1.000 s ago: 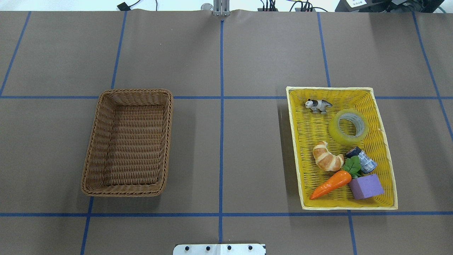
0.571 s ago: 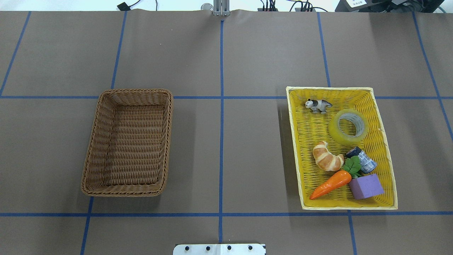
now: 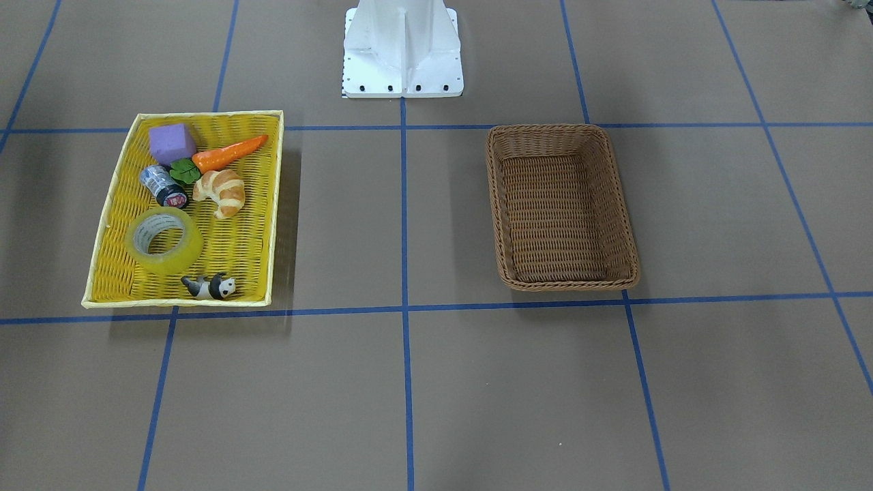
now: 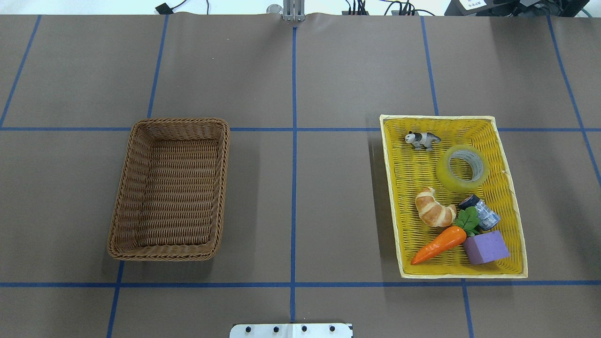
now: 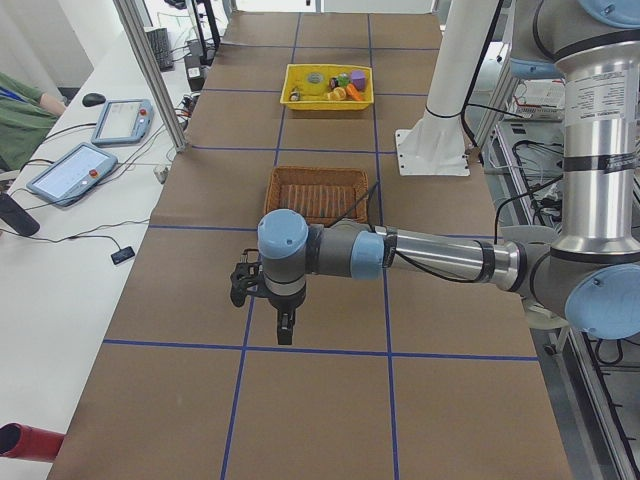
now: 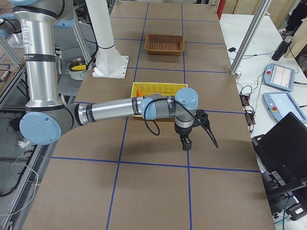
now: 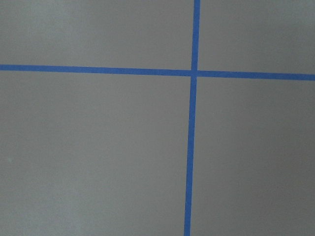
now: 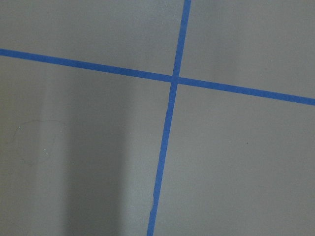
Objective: Move tape to another basket
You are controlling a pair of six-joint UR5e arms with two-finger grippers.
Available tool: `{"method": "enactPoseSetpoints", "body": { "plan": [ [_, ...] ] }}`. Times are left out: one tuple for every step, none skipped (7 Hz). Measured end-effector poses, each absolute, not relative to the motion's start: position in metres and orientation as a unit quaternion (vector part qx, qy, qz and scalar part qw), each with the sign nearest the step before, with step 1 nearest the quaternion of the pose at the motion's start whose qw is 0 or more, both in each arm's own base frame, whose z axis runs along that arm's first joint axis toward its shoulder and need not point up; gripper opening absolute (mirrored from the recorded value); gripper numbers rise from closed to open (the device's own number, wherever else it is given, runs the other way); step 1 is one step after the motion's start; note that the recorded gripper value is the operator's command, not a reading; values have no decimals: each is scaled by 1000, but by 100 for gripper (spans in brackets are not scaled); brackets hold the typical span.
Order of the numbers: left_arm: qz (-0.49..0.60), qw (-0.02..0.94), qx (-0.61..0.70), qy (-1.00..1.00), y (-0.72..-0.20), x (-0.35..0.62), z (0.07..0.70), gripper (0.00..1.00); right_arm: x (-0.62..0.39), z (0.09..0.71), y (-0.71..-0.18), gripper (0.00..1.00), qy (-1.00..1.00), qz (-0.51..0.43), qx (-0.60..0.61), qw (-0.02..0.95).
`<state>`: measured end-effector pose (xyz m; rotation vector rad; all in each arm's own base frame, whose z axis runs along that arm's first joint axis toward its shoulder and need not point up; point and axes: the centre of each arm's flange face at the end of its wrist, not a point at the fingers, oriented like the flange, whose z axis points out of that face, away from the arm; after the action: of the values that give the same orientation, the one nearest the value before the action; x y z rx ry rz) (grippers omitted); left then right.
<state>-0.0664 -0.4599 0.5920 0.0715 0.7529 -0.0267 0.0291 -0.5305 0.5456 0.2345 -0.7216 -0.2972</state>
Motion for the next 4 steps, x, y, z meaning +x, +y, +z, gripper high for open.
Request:
{"method": "enactPoseSetpoints", "body": {
  "plan": [
    [-8, 928, 44, 369, -463, -65, 585, 99, -3, 506, -557, 100, -351, -170, 139, 910],
    [-6, 928, 49, 370, -465, -65, 582, 99, -48, 469, -579, 100, -354, -202, 153, 900],
    [-5, 927, 51, 371, -466, -64, 580, 99, -87, 450, -586, 100, -359, -232, 164, 889],
    [-4, 927, 52, 372, -466, -64, 579, 99, -120, 440, -586, 100, -368, -262, 180, 874]
  ]
}}
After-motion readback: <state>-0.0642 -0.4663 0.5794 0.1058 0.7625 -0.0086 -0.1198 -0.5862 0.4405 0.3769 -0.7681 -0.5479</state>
